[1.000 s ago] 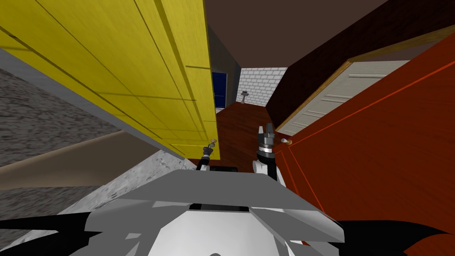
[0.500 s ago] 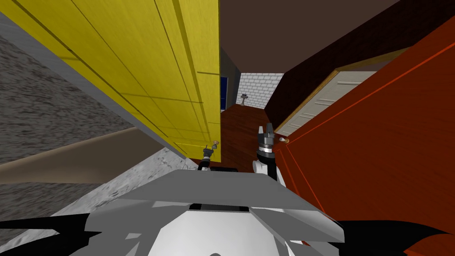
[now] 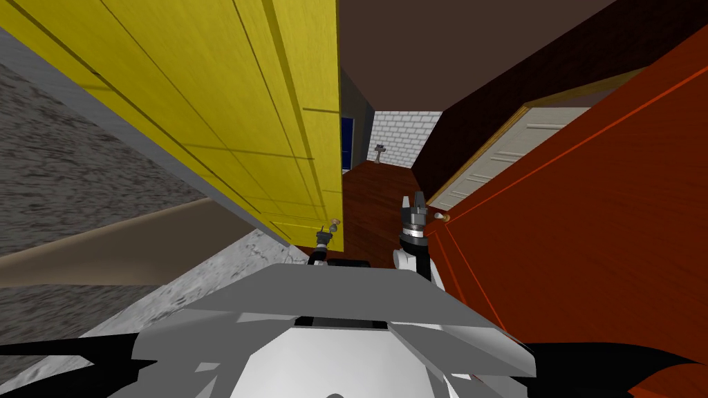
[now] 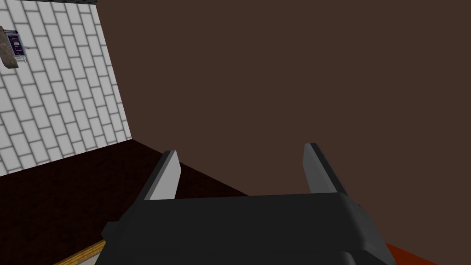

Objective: Push the door open

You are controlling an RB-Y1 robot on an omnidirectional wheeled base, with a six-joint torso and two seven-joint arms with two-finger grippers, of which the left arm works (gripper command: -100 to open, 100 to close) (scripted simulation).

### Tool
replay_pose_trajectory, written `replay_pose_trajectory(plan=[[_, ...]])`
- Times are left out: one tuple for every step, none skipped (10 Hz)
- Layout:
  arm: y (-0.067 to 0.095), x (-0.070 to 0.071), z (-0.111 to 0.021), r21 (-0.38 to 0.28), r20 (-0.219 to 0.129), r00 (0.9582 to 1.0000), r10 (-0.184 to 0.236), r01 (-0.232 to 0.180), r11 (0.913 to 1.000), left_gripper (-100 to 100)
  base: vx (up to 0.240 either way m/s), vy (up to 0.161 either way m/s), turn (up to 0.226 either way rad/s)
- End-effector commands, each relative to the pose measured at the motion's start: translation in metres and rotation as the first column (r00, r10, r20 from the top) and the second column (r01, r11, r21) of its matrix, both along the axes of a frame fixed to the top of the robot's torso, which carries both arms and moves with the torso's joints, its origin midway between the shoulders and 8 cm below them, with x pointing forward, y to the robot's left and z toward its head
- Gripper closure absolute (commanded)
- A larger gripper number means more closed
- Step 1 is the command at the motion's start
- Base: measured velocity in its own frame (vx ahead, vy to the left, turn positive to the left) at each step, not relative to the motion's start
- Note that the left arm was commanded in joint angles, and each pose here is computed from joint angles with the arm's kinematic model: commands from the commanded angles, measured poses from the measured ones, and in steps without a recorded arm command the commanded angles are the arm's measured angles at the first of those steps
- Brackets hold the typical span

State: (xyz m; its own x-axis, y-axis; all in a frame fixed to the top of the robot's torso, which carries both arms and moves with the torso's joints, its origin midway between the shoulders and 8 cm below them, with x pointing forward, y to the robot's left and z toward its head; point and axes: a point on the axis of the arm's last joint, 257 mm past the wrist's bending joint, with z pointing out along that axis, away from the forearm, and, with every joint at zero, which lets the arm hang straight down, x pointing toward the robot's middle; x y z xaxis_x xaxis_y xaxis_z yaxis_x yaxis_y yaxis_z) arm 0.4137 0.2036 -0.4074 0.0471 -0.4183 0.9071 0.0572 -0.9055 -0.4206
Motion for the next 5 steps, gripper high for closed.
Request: replay_pose_trajectory(plan=[[-0.025,-0.001,0.011,-0.075,0.028,0.9994,-0.018,0.021,0.997,-100,-0.019,0.014,-0.039],[-0.025,-0.001,0.011,-0.075,0.028,0.9994,-0.018,0.021,0.997,-100,-0.033,0.022,-0.022],[-0.03,-0.006,0.011,-0.131,0.033,0.9994,-0.012,0.016,0.9913,-100,-0.051,0.027,-0.023],[-0.03,-0.006,0.011,-0.131,0.033,0.9994,-0.012,0.016,0.9913,-100,-0.051,0.02,-0.023],[-0.035,-0.011,0.012,-0.186,0.037,0.9993,-0.005,0.011,0.9826,-100,-0.055,0.031,-0.061]])
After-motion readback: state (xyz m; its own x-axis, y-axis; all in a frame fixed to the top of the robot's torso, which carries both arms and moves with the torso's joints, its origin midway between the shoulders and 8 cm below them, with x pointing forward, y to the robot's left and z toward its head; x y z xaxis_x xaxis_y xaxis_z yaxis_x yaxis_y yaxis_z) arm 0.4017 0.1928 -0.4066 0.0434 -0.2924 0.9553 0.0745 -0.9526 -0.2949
